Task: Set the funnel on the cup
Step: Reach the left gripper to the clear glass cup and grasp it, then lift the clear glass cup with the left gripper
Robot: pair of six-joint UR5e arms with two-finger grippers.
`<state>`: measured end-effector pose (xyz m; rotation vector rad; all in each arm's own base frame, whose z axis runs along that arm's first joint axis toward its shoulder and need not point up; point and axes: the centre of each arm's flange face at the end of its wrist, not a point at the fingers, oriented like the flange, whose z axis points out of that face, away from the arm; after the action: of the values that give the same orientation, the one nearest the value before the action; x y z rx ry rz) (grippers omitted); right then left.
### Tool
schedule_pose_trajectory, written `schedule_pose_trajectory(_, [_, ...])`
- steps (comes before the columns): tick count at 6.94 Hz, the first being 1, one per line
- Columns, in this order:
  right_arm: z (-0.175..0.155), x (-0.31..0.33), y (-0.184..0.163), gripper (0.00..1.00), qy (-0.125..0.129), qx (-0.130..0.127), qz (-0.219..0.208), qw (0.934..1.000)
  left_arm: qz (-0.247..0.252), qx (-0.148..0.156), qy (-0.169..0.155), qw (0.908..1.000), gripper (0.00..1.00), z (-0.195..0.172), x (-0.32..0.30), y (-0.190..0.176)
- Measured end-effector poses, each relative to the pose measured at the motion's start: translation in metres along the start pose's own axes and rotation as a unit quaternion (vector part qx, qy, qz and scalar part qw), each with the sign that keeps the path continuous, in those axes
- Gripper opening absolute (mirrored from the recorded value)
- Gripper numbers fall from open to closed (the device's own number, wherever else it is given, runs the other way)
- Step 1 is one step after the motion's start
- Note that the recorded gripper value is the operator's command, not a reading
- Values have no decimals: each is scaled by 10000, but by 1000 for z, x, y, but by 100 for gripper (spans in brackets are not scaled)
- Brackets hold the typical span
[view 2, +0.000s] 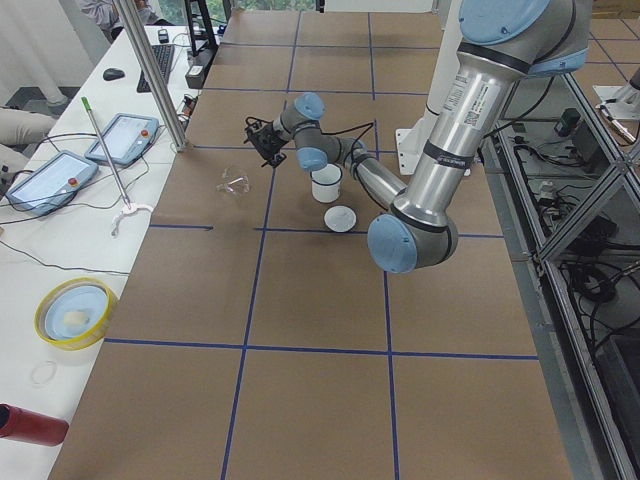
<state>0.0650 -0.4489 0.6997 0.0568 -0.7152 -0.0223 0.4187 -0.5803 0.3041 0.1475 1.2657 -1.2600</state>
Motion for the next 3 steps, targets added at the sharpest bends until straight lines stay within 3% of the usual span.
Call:
schedule_pose_trajectory(2, [0,0,0,100,0,2,-2,10000,-182,250,89,9995,100,59,-5,-4])
schedule_pose_trajectory(3, [0,0,0,100,0,2,-1,10000,-180,284,84,9994,94,76,-8,-5])
